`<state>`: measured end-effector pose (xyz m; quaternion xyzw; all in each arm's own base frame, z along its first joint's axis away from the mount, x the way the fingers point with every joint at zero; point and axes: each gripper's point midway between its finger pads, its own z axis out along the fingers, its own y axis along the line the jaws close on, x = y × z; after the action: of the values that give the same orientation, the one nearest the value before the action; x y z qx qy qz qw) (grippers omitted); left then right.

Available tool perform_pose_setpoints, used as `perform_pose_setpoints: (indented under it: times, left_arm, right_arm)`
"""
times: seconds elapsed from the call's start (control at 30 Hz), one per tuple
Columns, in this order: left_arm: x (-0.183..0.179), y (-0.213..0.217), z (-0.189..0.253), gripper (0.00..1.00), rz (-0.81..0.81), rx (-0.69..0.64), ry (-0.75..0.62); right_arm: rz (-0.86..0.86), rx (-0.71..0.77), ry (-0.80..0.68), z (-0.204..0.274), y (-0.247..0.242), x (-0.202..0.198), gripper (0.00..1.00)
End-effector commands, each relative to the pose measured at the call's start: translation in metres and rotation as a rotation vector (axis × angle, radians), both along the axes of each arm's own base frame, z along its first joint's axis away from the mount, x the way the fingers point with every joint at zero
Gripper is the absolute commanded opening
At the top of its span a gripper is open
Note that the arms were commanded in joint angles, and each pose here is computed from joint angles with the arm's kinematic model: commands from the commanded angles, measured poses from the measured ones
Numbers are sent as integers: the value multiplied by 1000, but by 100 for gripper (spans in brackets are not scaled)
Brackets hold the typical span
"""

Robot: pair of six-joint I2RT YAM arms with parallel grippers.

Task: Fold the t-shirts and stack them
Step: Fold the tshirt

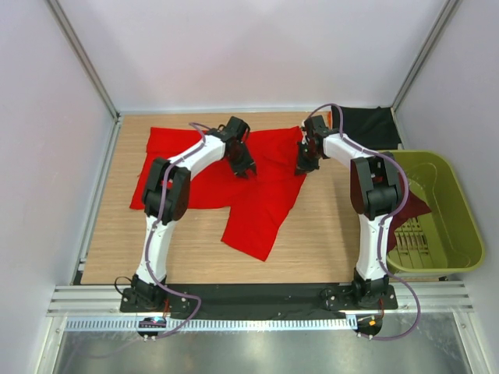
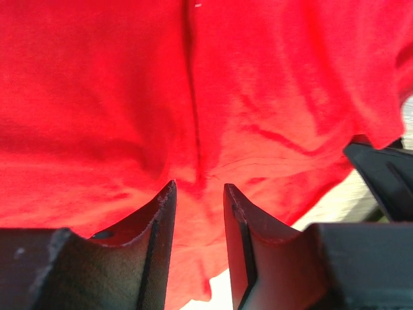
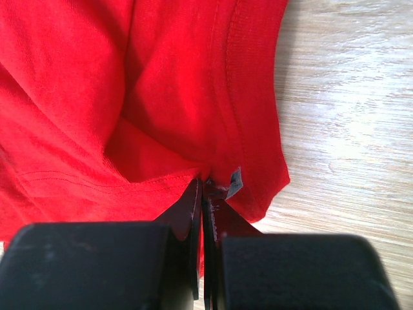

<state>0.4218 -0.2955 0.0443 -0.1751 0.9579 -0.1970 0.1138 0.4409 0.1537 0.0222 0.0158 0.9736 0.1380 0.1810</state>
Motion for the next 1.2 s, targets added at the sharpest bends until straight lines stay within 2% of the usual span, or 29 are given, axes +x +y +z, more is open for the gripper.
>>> perform_pose_setpoints:
  times: [0.0, 0.4, 0.8, 1.03, 1.17]
  left_arm:
    - [12, -17, 33, 35, -5, -77, -74]
    - [3, -25, 1, 27, 29, -113, 4]
    - [-1, -17, -17, 30, 46, -73, 34]
    - [7, -20, -8, 14, 39, -71, -1]
    - [10, -18, -4, 0, 37, -65, -16]
  right_arm:
    - [6, 13, -18, 11, 3, -3, 2]
    - [5, 7, -15, 10, 0, -6, 1]
    - [2, 5, -14, 9, -1, -7, 1]
    - [-5, 6, -12, 9, 0, -7, 1]
    - [-15, 10, -20, 13, 1, -5, 1]
